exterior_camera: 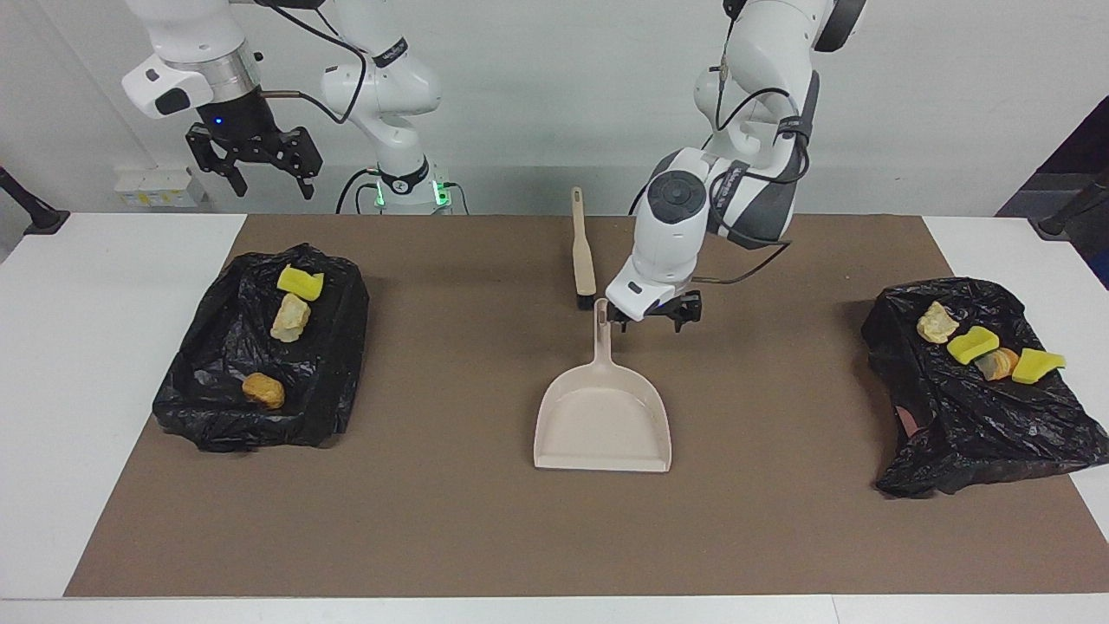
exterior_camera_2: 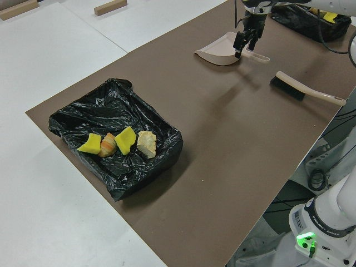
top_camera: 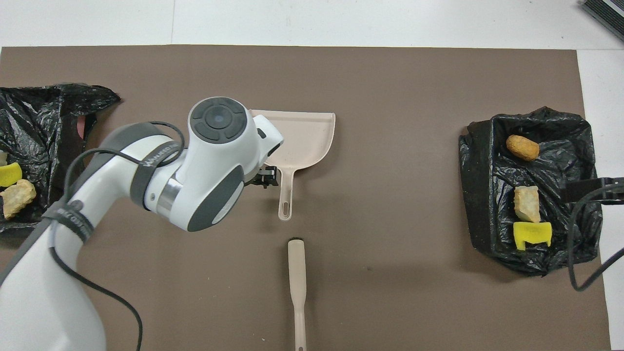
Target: Sweep and dump trash in bin
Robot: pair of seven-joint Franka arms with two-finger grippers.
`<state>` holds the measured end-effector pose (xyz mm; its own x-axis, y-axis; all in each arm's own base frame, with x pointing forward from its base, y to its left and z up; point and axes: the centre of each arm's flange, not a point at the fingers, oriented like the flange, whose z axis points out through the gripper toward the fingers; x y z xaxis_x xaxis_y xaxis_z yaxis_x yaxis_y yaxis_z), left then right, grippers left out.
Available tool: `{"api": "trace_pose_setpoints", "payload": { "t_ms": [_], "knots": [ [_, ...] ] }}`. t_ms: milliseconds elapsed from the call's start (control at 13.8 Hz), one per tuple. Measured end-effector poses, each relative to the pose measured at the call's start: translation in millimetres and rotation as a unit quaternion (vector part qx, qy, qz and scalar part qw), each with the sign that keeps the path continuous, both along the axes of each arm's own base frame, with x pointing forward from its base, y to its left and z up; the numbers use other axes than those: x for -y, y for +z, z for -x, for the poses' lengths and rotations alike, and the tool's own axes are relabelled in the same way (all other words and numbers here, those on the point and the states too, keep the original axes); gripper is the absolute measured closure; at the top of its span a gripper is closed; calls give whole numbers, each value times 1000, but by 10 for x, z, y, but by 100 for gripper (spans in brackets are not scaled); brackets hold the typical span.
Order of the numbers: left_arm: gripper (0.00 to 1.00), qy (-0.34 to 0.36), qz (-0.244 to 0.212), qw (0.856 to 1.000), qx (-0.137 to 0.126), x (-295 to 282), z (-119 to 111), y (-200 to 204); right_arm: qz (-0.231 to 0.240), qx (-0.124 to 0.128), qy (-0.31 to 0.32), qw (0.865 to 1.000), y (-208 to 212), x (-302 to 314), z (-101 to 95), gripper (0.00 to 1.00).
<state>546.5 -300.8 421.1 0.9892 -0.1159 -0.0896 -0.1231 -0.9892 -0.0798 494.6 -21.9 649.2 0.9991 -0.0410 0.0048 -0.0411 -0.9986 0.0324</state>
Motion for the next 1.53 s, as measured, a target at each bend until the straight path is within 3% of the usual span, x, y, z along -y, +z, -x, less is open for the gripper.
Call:
{"api": "trace_pose_setpoints", "payload": {
  "t_ms": [436,654,1090,1308,1526],
  "knots": [
    [0,-32,-9,999,34,-1035,-19,758,0,0,0,1000,0,0,0,0],
    [0,-60,7,997,52,-1697,-63,1171,0,0,0,1000,0,0,0,0],
    [0,-46,27,997,54,-2608,8,2092,0,0,0,1000,0,4,0,0],
    [0,-23,57,997,48,-2885,81,2373,0,0,-1,1000,0,9,0,0],
    [0,-30,58,996,53,-2998,88,2507,0,0,-1,1000,0,10,0,0]
  ]
}}
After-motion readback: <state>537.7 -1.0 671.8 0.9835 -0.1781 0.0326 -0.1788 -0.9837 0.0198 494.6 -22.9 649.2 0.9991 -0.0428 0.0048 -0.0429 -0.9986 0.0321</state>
